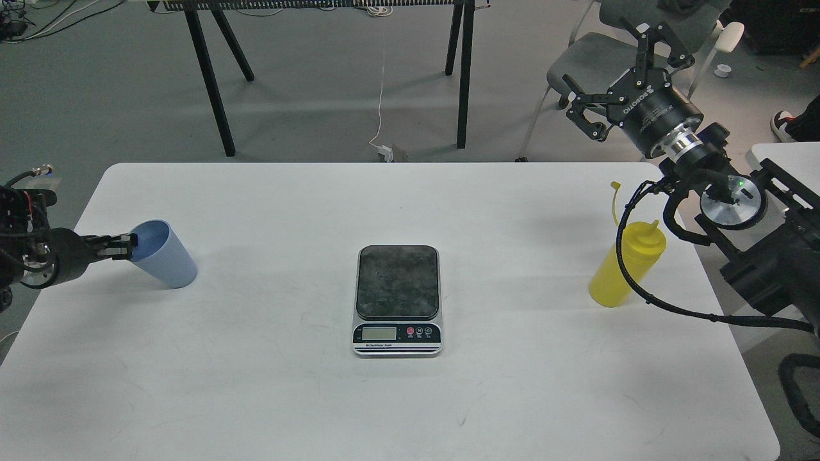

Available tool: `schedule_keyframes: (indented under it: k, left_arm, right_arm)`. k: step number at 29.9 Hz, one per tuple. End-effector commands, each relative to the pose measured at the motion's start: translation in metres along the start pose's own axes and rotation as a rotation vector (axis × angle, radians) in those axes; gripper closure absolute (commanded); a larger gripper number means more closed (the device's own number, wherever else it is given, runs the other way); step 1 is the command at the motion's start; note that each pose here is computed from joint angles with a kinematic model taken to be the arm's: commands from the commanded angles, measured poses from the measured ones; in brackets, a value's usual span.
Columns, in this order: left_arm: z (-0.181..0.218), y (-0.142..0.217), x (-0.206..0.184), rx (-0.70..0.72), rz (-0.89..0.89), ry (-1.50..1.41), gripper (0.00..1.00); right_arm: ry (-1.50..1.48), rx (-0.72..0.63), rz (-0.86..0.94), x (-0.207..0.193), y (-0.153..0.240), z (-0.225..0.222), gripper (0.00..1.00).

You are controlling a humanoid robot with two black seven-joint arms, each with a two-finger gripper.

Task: Pour seasoning into cup on scale with both arms
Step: 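Lift the blue cup with the left gripper and lower it onto the scale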

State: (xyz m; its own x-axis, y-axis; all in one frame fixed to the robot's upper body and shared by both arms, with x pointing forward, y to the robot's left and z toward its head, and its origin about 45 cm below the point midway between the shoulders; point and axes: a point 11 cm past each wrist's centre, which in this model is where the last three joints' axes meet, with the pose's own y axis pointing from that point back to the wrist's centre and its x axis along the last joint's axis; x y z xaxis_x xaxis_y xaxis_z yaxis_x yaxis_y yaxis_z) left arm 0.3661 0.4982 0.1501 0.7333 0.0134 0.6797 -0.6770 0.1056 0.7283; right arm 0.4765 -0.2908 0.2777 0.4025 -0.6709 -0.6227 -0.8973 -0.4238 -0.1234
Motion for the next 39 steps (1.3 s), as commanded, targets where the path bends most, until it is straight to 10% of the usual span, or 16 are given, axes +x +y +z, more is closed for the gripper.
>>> schedule_keyframes:
  k: [1,14,26,39]
  left_arm:
    - [0.000,0.000,0.002,0.000,0.004,0.001,0.98]
    - [0.045,0.003,0.064,-0.109,0.009,-0.040,0.98]
    - [0.195,0.025,0.130,-0.423,-0.040,-0.362,0.98]
    - [0.300,0.021,0.119,-0.616,-0.096,-0.534,0.97]
  right_arm:
    - [0.000,0.000,0.000,0.000,0.000,0.000,0.01]
    - [0.008,0.004,0.007,0.003,0.002,-0.004,0.01]
    - [0.007,0.003,0.010,0.004,0.004,-0.004,0.01]
    - [0.007,0.012,0.014,0.006,0.005,-0.007,0.01]
